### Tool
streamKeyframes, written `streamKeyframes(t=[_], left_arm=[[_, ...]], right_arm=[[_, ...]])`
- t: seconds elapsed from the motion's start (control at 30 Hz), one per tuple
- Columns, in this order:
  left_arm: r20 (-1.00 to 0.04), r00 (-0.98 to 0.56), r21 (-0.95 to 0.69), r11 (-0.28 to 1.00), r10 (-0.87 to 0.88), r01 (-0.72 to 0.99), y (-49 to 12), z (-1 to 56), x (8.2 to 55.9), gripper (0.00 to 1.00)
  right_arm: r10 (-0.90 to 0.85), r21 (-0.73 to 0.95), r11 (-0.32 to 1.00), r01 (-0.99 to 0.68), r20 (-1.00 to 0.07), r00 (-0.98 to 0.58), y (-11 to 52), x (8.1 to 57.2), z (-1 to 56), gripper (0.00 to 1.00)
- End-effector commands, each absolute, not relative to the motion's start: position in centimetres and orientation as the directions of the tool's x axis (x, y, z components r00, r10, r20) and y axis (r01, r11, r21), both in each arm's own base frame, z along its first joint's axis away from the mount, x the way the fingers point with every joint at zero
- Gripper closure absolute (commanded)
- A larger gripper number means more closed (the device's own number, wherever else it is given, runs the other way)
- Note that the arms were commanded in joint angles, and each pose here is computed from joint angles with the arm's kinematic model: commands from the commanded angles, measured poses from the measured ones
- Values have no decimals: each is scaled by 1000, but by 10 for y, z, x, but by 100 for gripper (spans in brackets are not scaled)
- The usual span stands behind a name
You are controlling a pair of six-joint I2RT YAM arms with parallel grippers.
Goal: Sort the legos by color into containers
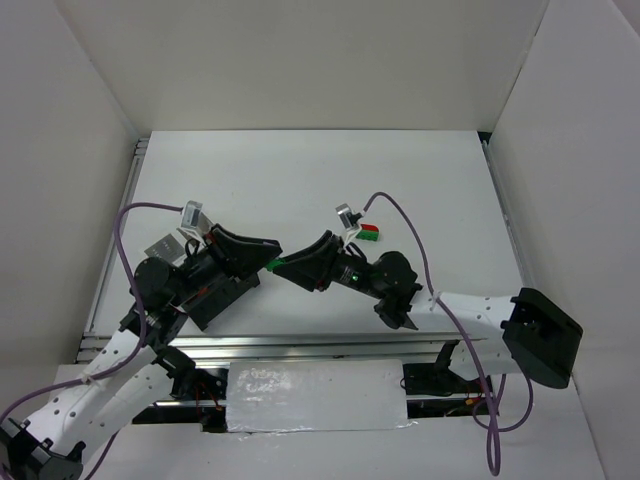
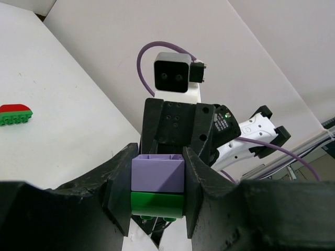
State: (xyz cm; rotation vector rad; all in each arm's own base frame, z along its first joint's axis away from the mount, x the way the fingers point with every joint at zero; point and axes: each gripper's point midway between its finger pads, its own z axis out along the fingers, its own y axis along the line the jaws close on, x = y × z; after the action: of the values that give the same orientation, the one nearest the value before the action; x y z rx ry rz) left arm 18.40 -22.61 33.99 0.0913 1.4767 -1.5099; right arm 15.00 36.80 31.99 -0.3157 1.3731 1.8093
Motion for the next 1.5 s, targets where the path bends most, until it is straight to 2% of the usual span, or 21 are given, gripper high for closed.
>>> streamKeyframes(t=[0.0, 0.03, 0.07, 0.1, 0.17, 0.27, 0.37, 0.4, 0.43, 0.53, 0.6, 0.7, 0.97, 1.0, 1.13, 1.17, 1.2, 1.23, 1.27, 1.3, 1.47], left_arm=[[-666, -489, -688, 210, -564, 694, -226, 348, 178, 96], [-685, -465, -667, 226, -562, 710, -225, 355, 178, 86], [-690, -480, -680, 258, -542, 686, -224, 348, 181, 70], [-722, -460, -657, 302, -517, 691, -224, 346, 183, 39], [-752, -484, -646, 355, -448, 675, -225, 345, 183, 16], [-805, -491, -591, 379, -333, 712, -230, 343, 178, 16], [-813, -489, -580, 378, -315, 722, -231, 340, 177, 67], [-798, -488, -600, 404, -353, 690, -228, 340, 184, 95], [-786, -500, -618, 419, -364, 665, -227, 331, 188, 100], [-760, -501, -648, 540, -415, 536, -217, 304, 220, 95], [-743, -510, -642, 675, -433, 364, -198, 277, 244, 92], [-753, -512, -601, 749, -413, 280, -187, 263, 256, 92], [-771, -492, -479, 877, -404, 29, -139, 247, 264, 92], [-777, -482, -469, 883, -404, 16, -135, 253, 265, 90], [-804, -433, -362, 913, -407, -186, -89, 256, 258, 69], [-826, -393, -307, 907, -405, -289, -64, 258, 252, 47], [-837, -375, -277, 899, -399, -338, -51, 260, 249, 35], [-849, -361, -244, 892, -387, -381, -40, 262, 246, 13], [-853, -340, -230, 871, -395, -433, -29, 263, 243, 3], [-868, -329, -176, 851, -371, -495, -12, 265, 236, 0], [-888, -301, -141, 829, -347, -541, 7, 284, 222, 1]], right_arm=[[529, 572, -115, -812, -657, -538, 364, 148, 362, 100], [507, 565, -107, -818, -676, -534, 365, 147, 357, 100], [491, 553, -104, -827, -695, -526, 365, 146, 355, 100], [483, 520, -84, -850, -725, -491, 361, 151, 354, 100], [407, 493, -91, -865, -774, -484, 357, 147, 340, 100], [349, 485, -75, -871, -805, -479, 345, 151, 331, 100], [327, 469, -51, -882, -826, -459, 342, 150, 328, 100], [331, 465, -37, -884, -829, -450, 341, 152, 328, 100], [333, 482, -3, -876, -826, -455, 339, 161, 324, 100], [306, 569, 155, -808, -805, -508, 339, 199, 299, 100], [338, 635, 330, -699, -771, -540, 317, 253, 265, 100], [315, 670, 267, -692, -740, -594, 305, 246, 240, 100], [284, 634, 421, -648, -771, -570, 289, 256, 228, 100], [256, 635, 446, -630, -765, -590, 288, 255, 221, 100], [187, 569, 537, -623, -801, -569, 292, 259, 220, 100], [159, 557, 551, -621, -801, -577, 298, 255, 219, 100], [155, 541, 576, -612, -808, -569, 296, 260, 219, 100], [132, 516, 585, -625, -821, -555, 304, 257, 219, 100], [120, 505, 594, -626, -825, -552, 312, 261, 223, 100], [90, 493, 611, -619, -820, -565, 316, 261, 216, 100], [-17, 410, 639, -651, -838, -545, 380, 260, 224, 100]])
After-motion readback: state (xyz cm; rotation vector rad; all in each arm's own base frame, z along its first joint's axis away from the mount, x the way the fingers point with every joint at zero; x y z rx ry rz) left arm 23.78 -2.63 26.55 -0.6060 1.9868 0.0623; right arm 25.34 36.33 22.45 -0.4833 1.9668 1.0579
